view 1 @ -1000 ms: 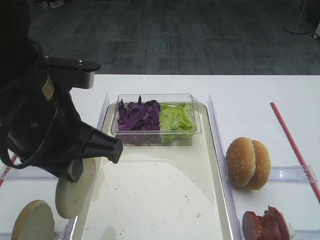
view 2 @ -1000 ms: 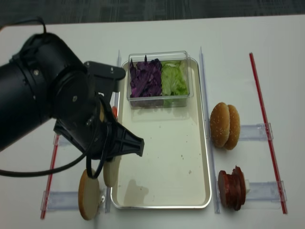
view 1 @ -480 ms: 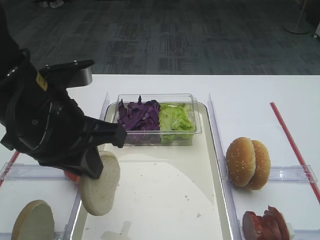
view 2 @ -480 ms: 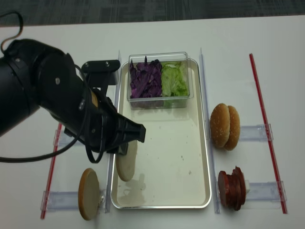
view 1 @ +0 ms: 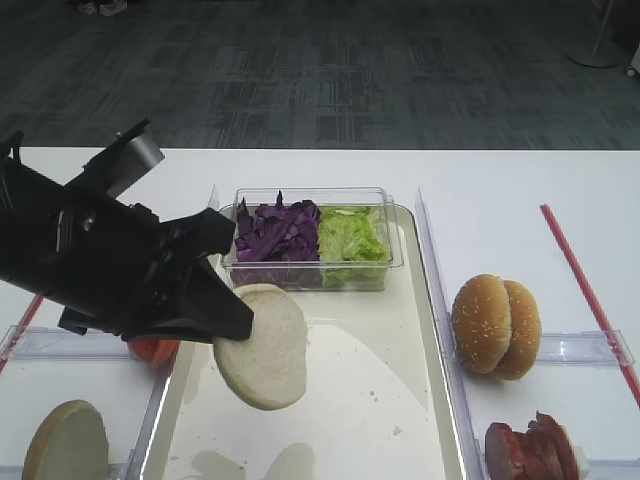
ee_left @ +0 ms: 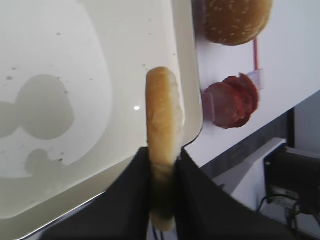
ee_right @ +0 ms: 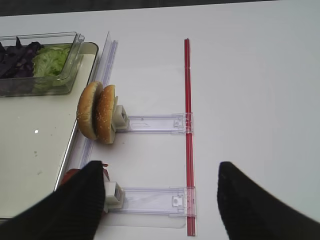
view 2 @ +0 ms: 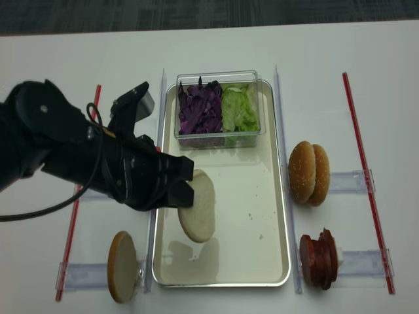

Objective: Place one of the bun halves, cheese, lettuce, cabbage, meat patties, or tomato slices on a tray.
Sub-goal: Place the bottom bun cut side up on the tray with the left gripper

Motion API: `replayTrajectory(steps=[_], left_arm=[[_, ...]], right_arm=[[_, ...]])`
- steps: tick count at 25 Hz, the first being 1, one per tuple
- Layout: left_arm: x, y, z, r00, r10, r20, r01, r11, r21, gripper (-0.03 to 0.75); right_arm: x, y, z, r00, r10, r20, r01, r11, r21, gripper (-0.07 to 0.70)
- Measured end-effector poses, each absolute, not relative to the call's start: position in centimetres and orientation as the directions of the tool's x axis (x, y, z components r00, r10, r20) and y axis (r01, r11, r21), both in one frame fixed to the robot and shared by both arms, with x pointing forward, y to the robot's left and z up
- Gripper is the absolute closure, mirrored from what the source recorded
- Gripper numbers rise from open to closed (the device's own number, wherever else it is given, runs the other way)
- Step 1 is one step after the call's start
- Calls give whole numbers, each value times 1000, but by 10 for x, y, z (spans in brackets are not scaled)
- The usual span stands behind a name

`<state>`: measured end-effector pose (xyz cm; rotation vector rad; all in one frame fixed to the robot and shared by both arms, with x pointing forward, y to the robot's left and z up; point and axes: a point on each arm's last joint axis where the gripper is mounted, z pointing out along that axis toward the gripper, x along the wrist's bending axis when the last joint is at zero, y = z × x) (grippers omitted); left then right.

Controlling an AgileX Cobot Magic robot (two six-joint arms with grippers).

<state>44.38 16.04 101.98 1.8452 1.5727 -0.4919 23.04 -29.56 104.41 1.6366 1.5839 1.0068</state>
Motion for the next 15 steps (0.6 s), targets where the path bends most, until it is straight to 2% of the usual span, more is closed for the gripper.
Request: replayTrajectory(steps=[1, 2, 6, 8, 9, 11, 15], left_arm=[[443, 162, 1015, 202, 673, -711, 968, -29, 248, 629], [443, 165, 1013, 196, 652, -732, 967, -6, 254, 629], [438, 168, 1000, 179, 599, -780, 967, 40, 252, 629], [438, 165, 994, 181, 563, -806, 971, 29, 237, 629], [440, 159, 987, 175, 508, -843, 978, 9, 208, 629], [444, 155, 980, 162, 462, -872, 983, -1, 182, 629], [450, 150, 965, 123, 427, -896, 991, -3, 135, 629]], right_arm=[[230, -296, 1044, -20, 996, 91, 505, -69, 860, 127], [230, -296, 1044, -20, 996, 91, 505, -69, 860, 127], [230, -296, 1044, -20, 996, 91, 505, -69, 860, 127], [230, -296, 1044, -20, 996, 91, 505, -69, 860, 127], [230, -296, 1044, -20, 996, 91, 505, -69, 860, 127], [230, -296, 1044, -20, 996, 91, 505, -69, 860, 127], [230, -296, 1044, -20, 996, 91, 504, -69, 861, 127]])
